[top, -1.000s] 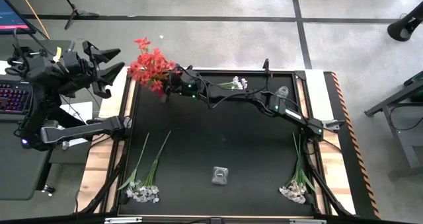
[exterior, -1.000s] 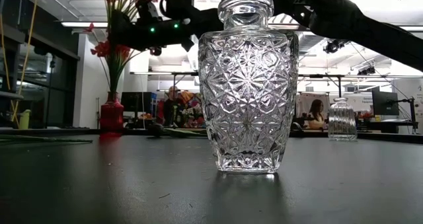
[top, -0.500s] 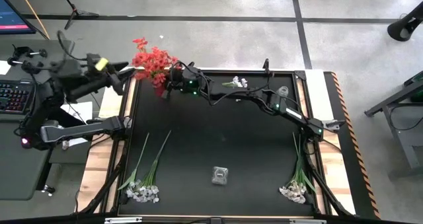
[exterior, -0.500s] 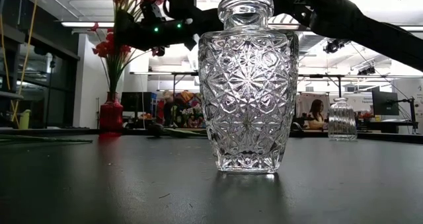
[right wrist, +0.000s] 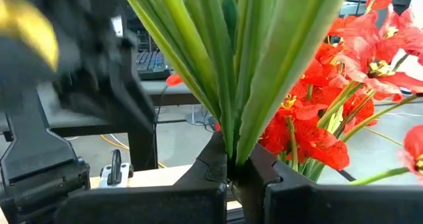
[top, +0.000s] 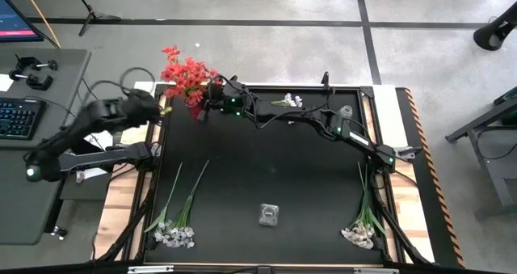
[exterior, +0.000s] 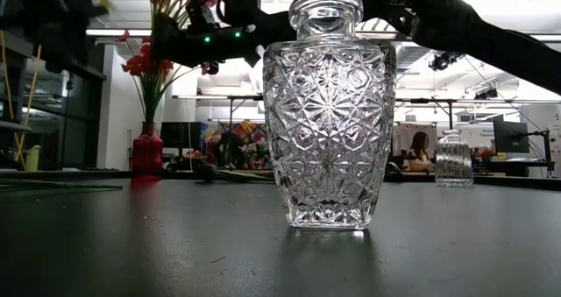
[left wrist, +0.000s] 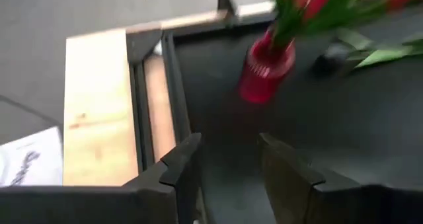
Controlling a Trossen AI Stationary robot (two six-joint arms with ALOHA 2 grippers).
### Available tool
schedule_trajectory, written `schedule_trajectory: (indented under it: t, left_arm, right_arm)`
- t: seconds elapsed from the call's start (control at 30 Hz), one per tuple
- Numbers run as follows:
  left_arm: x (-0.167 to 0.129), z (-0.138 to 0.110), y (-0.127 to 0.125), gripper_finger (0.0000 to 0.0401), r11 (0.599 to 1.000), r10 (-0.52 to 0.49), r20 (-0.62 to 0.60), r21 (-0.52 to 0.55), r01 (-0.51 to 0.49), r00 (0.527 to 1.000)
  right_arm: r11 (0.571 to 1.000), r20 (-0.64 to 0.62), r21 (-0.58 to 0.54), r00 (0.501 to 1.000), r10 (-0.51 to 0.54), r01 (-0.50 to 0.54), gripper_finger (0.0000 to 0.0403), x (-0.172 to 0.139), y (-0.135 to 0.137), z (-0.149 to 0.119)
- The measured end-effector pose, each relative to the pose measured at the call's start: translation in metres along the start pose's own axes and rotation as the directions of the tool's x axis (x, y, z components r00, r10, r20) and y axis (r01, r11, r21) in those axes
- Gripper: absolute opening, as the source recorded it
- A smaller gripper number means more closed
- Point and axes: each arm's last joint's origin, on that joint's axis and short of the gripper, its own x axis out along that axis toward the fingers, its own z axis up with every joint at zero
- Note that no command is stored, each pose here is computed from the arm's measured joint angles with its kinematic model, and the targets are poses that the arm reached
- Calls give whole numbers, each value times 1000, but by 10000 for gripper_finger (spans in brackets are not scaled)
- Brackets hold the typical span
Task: Sort flowers into vase by color
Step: Put the orange flowers into the red vase
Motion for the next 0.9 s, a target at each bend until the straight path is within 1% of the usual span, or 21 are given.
schedule_trajectory:
  t: [0.07, 0.17, 0.23, 0.3, 0.33, 0.37, 0.47, 0.63, 0.9]
  left_arm:
    - [17, -10, -5, 123, 999, 31, -36, 18, -30, 999]
    - [42, -22, -11, 103, 998, 51, -48, 46, -49, 998]
    - [56, -26, -16, 77, 997, 33, -26, 73, -31, 999]
    - [59, -21, -19, 38, 995, 1, -36, 103, 3, 999]
    - [60, -18, -20, 20, 996, -8, -9, 93, 9, 1000]
    - [60, -14, -21, 10, 996, -12, 16, 85, 11, 1000]
    - [63, -7, -20, 7, 999, 8, 67, 47, -11, 998]
    - [74, 0, -15, 1, 995, 102, 38, -8, -102, 994]
    - [104, 23, -23, 0, 993, 118, 50, 26, -119, 992]
  right_arm:
    - [1000, 1, 0, 1000, -3, 3, 0, 0, -2, 0]
    - [1000, 2, 1, 1000, -7, 7, 0, 0, -4, 1]
    - [1000, 2, 1, 1000, -7, 7, 0, 0, -4, 1]
    - [1000, 2, 1, 1000, 2, -2, 0, 0, -4, 1]
    - [1000, 2, 1, 1000, 8, -8, 0, 0, -4, 1]
    - [1000, 2, 1, 1000, 8, -8, 0, 0, -4, 1]
    - [1000, 2, 1, 1000, 8, -8, 0, 0, -4, 1]
    - [1000, 1, 1, 1000, 8, -8, 0, 0, -5, 0]
    - [1000, -30, 12, 1000, 6, -6, 0, 0, -8, -2]
